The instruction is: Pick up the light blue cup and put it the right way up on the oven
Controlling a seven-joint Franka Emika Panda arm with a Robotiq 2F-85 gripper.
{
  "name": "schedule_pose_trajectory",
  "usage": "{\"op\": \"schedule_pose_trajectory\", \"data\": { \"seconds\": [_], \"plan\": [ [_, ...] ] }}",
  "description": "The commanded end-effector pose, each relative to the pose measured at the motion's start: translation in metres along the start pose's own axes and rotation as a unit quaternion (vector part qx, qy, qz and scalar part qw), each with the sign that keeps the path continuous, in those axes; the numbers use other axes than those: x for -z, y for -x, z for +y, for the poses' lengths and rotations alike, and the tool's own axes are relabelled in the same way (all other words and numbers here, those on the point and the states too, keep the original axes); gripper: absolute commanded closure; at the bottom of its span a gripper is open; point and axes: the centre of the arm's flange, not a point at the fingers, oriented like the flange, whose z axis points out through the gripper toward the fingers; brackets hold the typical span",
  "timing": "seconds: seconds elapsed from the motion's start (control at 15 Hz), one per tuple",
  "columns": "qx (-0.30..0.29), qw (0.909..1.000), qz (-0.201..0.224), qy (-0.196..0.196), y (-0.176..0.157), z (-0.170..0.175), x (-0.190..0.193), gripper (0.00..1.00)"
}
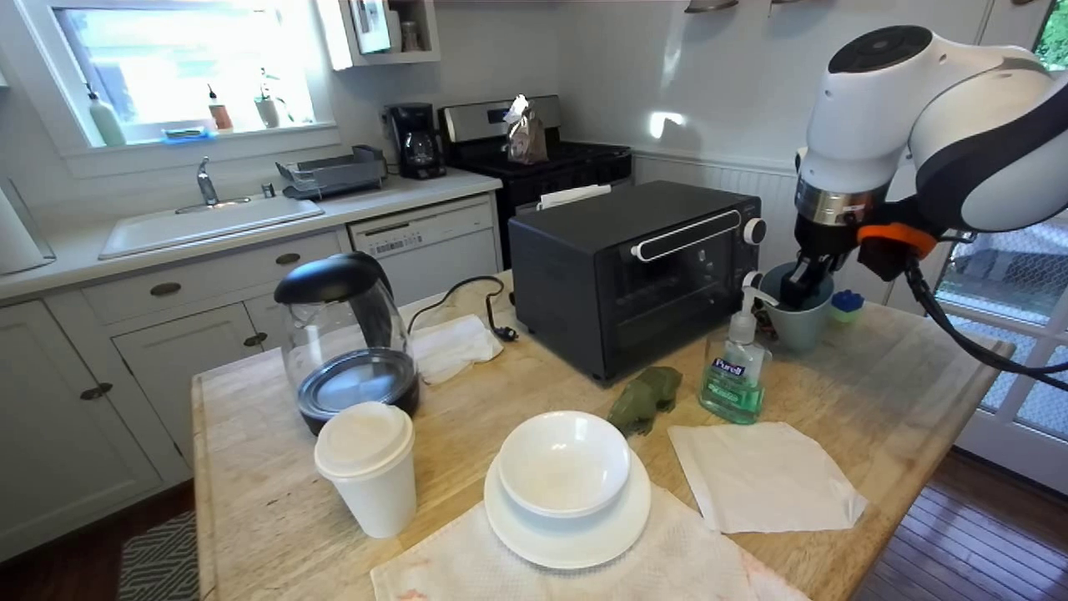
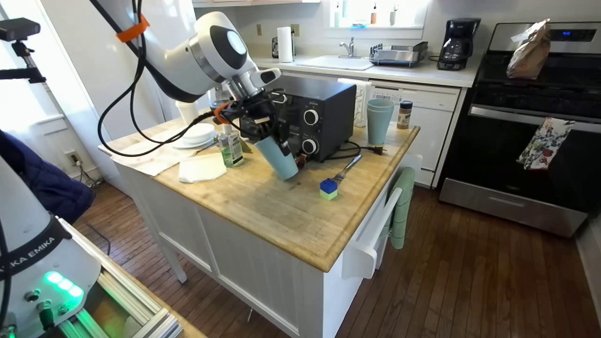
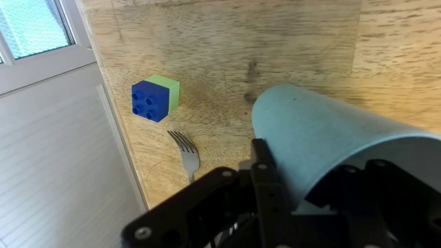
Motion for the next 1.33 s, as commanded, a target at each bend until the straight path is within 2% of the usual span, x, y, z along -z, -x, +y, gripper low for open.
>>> {"op": "schedule_pose_trajectory", "data": {
  "seconds": [0.0,0.47,1.27],
  "plan": [
    [-0.020,0.9989,-0.038,-0.017,-0.015,0.012,0.008,0.98],
    [-0.018,0.9873,-0.125,-0.096,-0.035,0.043,0.026,0.98],
    [0.001,0.9730,-0.176,-0.150,-0.061,0.076,0.093,0.98]
  ]
}}
